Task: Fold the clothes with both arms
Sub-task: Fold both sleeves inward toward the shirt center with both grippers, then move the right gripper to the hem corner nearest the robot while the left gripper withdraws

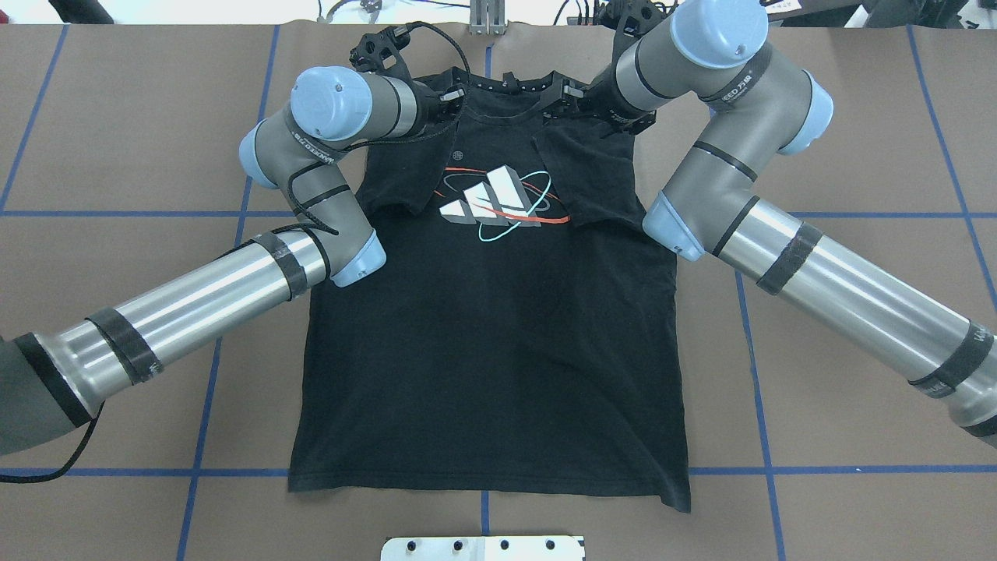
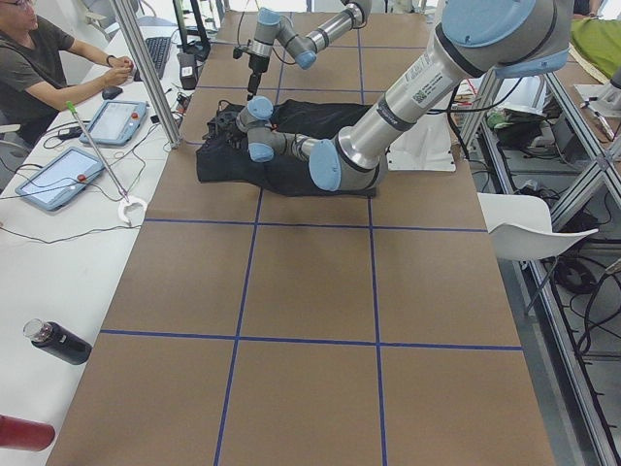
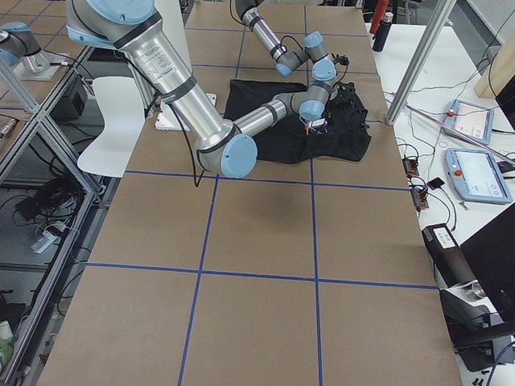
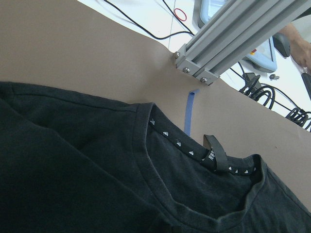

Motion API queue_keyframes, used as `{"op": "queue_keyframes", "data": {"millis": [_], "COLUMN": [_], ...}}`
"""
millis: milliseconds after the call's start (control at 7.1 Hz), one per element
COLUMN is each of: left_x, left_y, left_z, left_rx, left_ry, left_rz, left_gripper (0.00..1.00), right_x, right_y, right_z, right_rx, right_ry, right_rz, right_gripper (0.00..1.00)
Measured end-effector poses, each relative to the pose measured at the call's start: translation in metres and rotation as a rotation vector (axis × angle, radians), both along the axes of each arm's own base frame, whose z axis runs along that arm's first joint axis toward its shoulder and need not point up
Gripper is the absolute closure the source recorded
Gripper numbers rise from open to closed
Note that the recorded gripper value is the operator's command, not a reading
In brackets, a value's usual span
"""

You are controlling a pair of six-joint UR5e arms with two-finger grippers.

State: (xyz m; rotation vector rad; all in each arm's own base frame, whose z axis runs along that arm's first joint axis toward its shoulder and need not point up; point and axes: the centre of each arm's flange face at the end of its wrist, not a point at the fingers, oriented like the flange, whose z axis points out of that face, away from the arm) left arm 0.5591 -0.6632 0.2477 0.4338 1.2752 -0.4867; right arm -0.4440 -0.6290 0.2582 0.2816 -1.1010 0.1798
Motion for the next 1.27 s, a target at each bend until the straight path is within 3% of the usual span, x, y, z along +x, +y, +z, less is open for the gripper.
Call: {"op": "queue_keyframes", "data": {"millis": [282, 563, 845, 1267], "left_x": [-0.003, -0.028, -0.075, -0.165], "left_y": [0.002, 0.026, 0.077, 0.168], "left_z": [-0.005, -0.001, 0.021, 0.047], "left_rx": [0.014, 0.046, 0.057, 0.001], "left_ry": [0.016, 0.063, 0.101, 0.069], "left_rz": [0.002, 0.039, 0.133, 0.203], "left_gripper": [0.01, 0.01, 0.01, 0.01], "right_x": [0.0, 0.006, 0.041, 0.09], "right_y": [0.001, 0.012, 0.057, 0.139], "right_z": [0.001, 0.003, 0.037, 0.072], "right_rx": [-0.006, -0.029, -0.063, -0.215], "right_ry": [-0.002, -0.026, -0.053, -0.112], "right_rz": [-0.003, -0.027, -0.073, -0.092], "right_gripper": [0.0, 0.0, 0.0, 0.0]}}
